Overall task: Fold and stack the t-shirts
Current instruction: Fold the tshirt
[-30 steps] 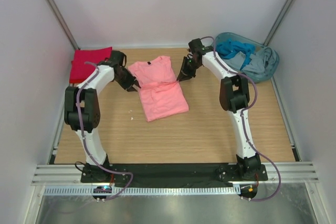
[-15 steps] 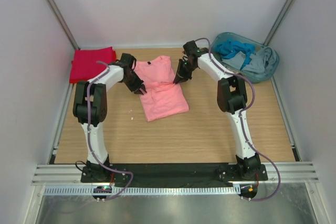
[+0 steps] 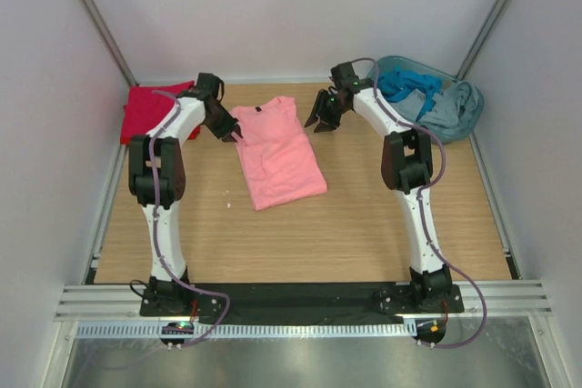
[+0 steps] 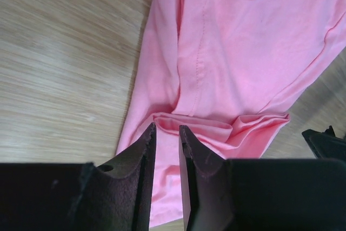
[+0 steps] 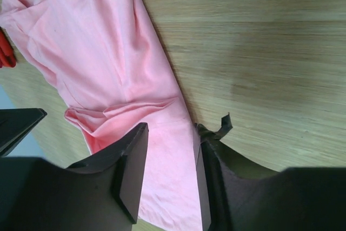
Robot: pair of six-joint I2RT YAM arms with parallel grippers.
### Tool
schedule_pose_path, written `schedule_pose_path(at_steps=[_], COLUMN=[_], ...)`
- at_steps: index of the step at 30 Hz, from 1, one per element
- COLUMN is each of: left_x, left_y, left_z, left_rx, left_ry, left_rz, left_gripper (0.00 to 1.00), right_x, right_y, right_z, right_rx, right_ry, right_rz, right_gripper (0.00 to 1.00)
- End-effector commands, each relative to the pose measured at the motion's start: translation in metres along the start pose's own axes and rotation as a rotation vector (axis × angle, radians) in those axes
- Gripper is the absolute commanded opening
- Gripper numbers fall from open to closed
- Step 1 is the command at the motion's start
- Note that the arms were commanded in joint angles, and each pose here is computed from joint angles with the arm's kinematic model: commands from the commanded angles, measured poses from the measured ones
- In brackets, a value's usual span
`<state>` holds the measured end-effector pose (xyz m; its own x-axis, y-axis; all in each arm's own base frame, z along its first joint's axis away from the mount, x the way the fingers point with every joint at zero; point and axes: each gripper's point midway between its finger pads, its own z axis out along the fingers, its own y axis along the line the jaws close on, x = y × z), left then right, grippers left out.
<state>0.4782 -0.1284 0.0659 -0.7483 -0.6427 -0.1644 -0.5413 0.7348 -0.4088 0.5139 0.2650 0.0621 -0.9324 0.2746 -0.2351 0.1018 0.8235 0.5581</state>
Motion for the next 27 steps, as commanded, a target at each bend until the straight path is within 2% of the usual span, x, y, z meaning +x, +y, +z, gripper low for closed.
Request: schedule_pose_path(at_steps=[1,5,6,8,9,11,12,16,21,27], left_x=[-0.002,0.02,0.035,0.051,0.069,0.092,0.101,0.148,0.175,0.192], left_y=[0.001,0.009,0.026,0.025,0.039,0.034,0.035,0.054,0.066,0.08], left_z=[-0.017,-0.039,-0.035,-0.054,-0.05,-0.062,-0.063,-0.061,-0.056,-0.04], left_rx=[-0.02,-0.011,-0.038,0.008,0.0,0.067,0.072,0.048,0.076,0.047], left_ry=[-0.008,0.028,0.063,0.079,0.116,0.159,0.17,0.242,0.282,0.328], left_rz=[0.027,0.064,0.069,0.096,0.092,0.112,0.123,0.153,0.111,0.124], left_gripper=[0.25,0.25,0.25,0.25,0.25,0.26,0.26,0.27,0.31,0.32], right_x=[-0.009,0.013,0.025,0.037,0.055,0.066,0.087,0.118,0.147,0.152], right_y=[0.031,0.023,0.012,0.013,0.001,0.003,-0.011,-0.022,-0.031,-0.04], right_z=[-0.026,-0.043,-0.042,-0.061,-0.06,-0.077,-0.072,-0.075,-0.068,-0.065], right_rx=[-0.087,-0.061,-0.04,-0.045,-0.027,-0.057,-0.042,-0.066,-0.083,-0.048], right_ry=[-0.032,0.031,0.064,0.089,0.137,0.138,0.189,0.238,0.312,0.31], right_rz=[-0.064,-0.117,-0.141,-0.163,-0.156,-0.183,-0.164,-0.178,-0.213,-0.227], right_gripper=[0.47,0.48,0.48,0.47,0.47,0.47,0.47,0.48,0.48,0.48])
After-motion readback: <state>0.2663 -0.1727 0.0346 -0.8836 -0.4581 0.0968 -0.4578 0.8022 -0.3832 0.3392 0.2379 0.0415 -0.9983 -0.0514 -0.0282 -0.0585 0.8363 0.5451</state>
